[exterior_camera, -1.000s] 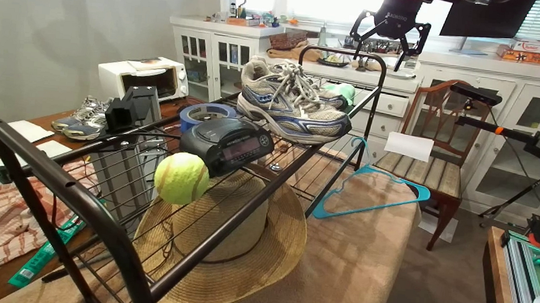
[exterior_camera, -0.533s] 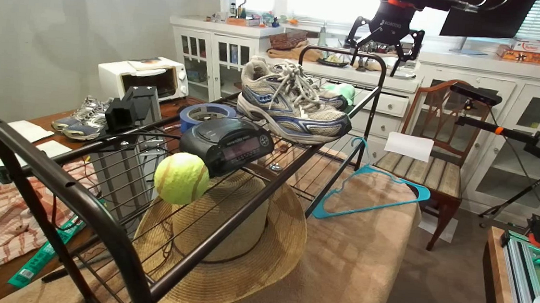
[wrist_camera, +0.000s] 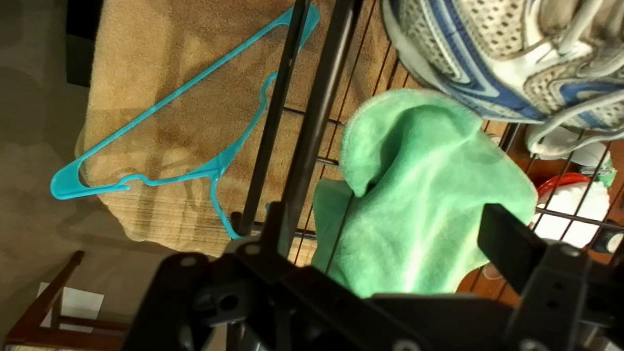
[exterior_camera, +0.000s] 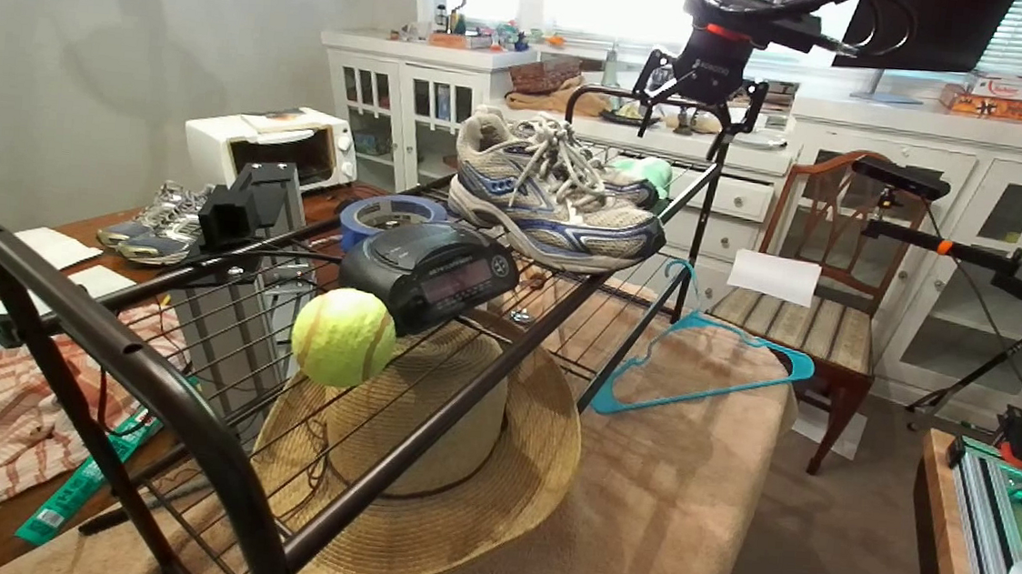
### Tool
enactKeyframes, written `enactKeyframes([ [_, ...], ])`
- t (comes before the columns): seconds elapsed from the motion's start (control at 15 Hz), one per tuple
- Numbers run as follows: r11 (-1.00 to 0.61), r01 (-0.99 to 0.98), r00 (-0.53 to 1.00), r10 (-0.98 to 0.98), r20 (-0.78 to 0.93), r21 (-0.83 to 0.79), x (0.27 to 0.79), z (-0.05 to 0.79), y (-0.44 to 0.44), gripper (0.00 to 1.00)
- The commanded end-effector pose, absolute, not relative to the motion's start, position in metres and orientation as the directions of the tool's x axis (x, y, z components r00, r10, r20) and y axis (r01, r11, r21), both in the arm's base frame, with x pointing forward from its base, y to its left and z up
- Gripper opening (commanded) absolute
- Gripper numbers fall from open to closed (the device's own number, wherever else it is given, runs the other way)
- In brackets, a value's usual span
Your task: Move the towel to the left
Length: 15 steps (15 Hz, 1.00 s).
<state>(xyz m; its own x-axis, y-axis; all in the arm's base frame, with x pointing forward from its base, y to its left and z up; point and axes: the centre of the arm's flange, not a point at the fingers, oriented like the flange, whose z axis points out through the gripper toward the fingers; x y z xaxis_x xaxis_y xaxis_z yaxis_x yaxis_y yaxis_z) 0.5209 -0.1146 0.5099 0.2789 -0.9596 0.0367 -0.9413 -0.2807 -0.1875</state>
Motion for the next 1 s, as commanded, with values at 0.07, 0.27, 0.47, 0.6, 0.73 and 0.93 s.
enactKeyframes([
  [0.07, -0.322, -0.921, 0.326, -0.945, 0.019, -0.218, 0.538, 0.489, -0.113, 0.98],
  [0.27, -0.372, -0.903, 0.372, -0.927, 0.040, -0.217, 0.544, 0.478, -0.107, 0.81],
  [0.47, -0.407, -0.888, 0.406, -0.913, 0.053, -0.212, 0.549, 0.469, -0.104, 0.64],
  [0.6, -0.423, -0.881, 0.420, -0.905, 0.061, -0.210, 0.551, 0.465, -0.105, 0.58],
  [0.73, -0.436, -0.876, 0.432, -0.899, 0.065, -0.208, 0.552, 0.463, -0.107, 0.57],
  [0.93, -0.447, -0.871, 0.443, -0.894, 0.070, -0.204, 0.553, 0.460, -0.110, 0.41],
])
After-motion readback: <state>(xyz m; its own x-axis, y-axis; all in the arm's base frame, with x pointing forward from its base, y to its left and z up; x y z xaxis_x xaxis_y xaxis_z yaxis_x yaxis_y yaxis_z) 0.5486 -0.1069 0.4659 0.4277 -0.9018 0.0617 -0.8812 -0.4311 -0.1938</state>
